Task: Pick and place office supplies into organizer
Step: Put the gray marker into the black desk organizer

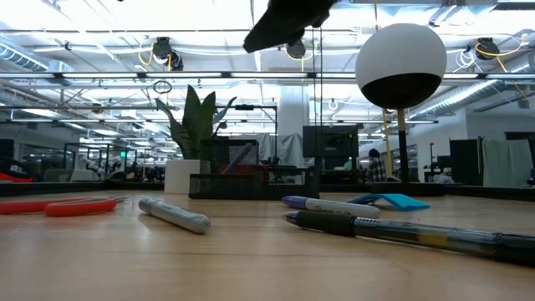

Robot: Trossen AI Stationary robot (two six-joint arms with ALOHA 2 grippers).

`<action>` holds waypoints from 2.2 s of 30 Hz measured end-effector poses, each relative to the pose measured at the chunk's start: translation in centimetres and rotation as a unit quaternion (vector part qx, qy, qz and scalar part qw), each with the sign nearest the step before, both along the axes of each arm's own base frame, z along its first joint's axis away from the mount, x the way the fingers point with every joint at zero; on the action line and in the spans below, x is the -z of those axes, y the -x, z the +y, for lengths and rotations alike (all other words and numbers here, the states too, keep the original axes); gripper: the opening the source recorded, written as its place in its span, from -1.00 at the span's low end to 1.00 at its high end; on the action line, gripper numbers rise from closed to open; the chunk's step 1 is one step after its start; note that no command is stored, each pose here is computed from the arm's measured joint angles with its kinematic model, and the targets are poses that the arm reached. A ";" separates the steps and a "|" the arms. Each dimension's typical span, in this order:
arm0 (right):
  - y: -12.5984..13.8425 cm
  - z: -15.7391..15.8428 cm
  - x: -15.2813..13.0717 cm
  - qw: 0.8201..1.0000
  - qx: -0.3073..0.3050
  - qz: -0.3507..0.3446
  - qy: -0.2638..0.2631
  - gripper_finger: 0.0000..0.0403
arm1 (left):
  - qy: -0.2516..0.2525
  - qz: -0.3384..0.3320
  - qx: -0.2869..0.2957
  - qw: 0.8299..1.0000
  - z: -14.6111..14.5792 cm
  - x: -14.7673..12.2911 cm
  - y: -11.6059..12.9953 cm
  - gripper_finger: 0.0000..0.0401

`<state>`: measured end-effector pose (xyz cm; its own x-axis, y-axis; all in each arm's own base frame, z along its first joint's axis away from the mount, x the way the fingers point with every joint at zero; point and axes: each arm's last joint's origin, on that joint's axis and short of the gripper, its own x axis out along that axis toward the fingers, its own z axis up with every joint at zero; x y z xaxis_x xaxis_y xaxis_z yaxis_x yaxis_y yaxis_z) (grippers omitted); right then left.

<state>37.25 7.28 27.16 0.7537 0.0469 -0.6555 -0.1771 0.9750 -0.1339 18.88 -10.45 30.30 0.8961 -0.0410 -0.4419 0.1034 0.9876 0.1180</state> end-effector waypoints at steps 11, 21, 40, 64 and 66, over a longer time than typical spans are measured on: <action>0.5 -0.7 0.2 0.995 0.080 0.019 0.060 -0.64 | -0.064 0.095 0.077 0.990 -1.9 4.0 -2.7 0.17; 2.7 -1.4 -1.3 0.987 0.154 0.030 0.044 -0.64 | -0.071 0.124 0.055 0.988 -0.9 5.2 -4.2 0.17; 11.5 -3.4 -1.4 0.980 0.171 -0.104 0.011 -0.64 | -0.046 0.219 0.074 0.972 0.3 9.7 -7.9 0.17; 12.5 -3.1 -1.0 0.992 0.074 -0.094 -0.033 -0.64 | -0.062 0.363 0.097 0.925 -1.3 14.7 -11.9 -0.04; 12.5 -3.1 -1.0 0.992 0.074 -0.094 -0.033 -0.64 | -0.057 0.360 0.093 0.926 -1.3 14.5 -11.9 -0.12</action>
<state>24.79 4.22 28.14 0.8642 -0.0347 -0.5019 -0.0102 0.9962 -0.0863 30.81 -11.74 15.75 0.3487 -0.0817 -0.9336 0.3633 0.9301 0.0543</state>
